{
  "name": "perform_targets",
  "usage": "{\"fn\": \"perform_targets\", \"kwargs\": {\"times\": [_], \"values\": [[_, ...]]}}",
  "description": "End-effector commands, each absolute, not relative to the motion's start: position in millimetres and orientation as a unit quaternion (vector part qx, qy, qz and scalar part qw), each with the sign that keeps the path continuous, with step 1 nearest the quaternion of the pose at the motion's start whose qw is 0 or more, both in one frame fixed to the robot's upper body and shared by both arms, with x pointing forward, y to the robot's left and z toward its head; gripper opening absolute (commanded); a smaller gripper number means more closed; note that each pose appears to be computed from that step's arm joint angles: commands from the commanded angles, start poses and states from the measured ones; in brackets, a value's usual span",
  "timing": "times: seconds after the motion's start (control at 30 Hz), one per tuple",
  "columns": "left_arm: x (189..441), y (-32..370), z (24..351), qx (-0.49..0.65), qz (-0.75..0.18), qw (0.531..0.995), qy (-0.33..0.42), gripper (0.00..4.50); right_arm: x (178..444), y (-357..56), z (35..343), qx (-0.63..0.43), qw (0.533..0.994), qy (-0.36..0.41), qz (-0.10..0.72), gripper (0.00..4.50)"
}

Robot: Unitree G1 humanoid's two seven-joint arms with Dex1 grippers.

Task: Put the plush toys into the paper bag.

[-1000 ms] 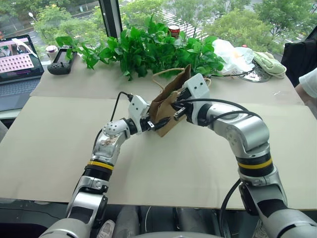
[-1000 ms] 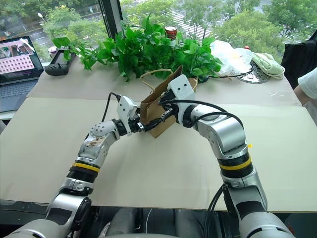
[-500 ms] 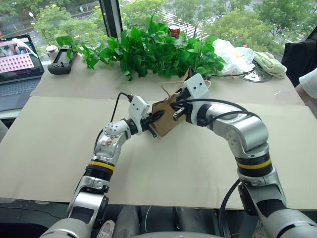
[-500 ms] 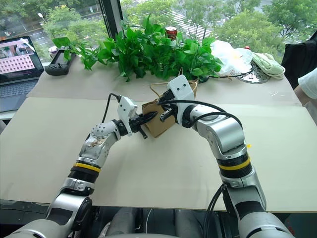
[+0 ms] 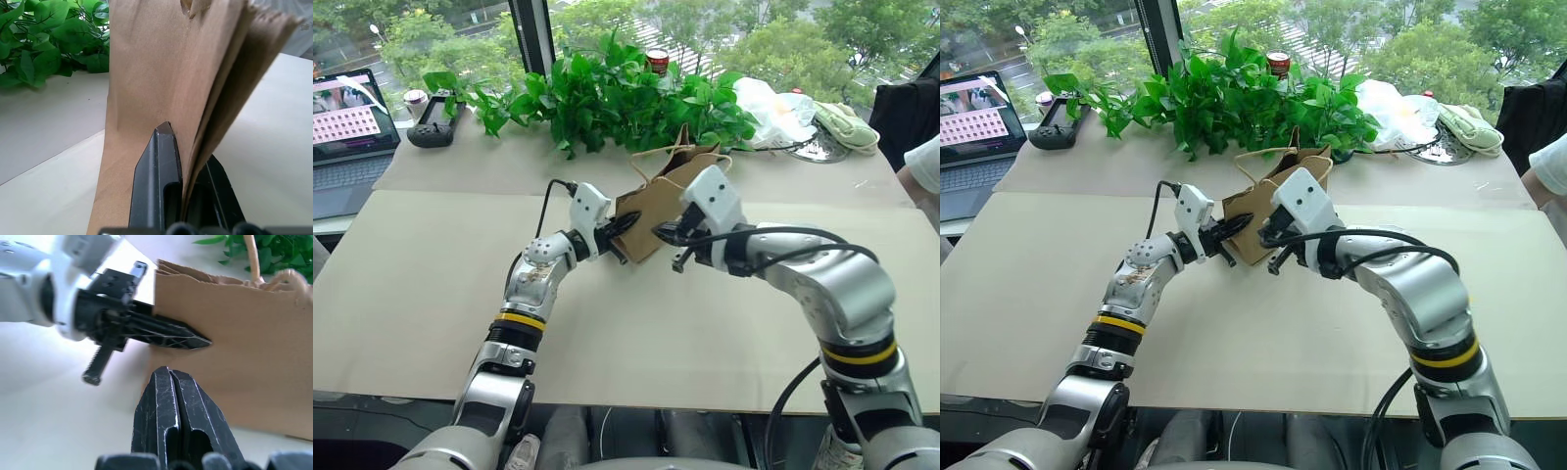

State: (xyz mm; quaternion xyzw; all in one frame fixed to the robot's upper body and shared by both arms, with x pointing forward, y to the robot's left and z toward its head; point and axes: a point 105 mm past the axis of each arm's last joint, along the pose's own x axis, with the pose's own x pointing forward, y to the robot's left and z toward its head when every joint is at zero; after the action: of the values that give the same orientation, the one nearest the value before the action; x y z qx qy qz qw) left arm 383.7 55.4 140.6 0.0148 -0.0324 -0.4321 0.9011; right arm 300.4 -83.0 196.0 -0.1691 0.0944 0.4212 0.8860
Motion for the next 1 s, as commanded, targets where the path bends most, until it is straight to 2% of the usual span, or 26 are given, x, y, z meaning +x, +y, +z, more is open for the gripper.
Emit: {"fn": "perform_targets", "kwargs": {"times": [0.03,0.27,0.5,0.73,1.0], "values": [[383.3,65.6,161.6,0.003,-0.435,0.898,-0.066,0.01,276.0,-109.3,232.4,-0.119,0.876,0.012,0.468,0.00],[366.9,108.0,174.5,0.042,-0.488,0.869,-0.064,0.01,259.4,-144.3,238.7,-0.138,0.852,0.022,0.504,0.00],[328.0,142.2,191.7,0.091,-0.597,0.796,-0.042,0.01,260.5,-148.7,243.0,-0.139,0.844,0.016,0.517,0.00],[305.4,149.6,172.6,0.123,-0.671,0.731,0.012,0.01,268.9,-154.7,238.2,-0.151,0.848,0.038,0.507,0.00],[310.4,129.1,163.0,0.139,-0.707,0.694,0.000,0.01,274.2,-159.0,243.6,-0.144,0.858,0.033,0.492,0.00]]}}
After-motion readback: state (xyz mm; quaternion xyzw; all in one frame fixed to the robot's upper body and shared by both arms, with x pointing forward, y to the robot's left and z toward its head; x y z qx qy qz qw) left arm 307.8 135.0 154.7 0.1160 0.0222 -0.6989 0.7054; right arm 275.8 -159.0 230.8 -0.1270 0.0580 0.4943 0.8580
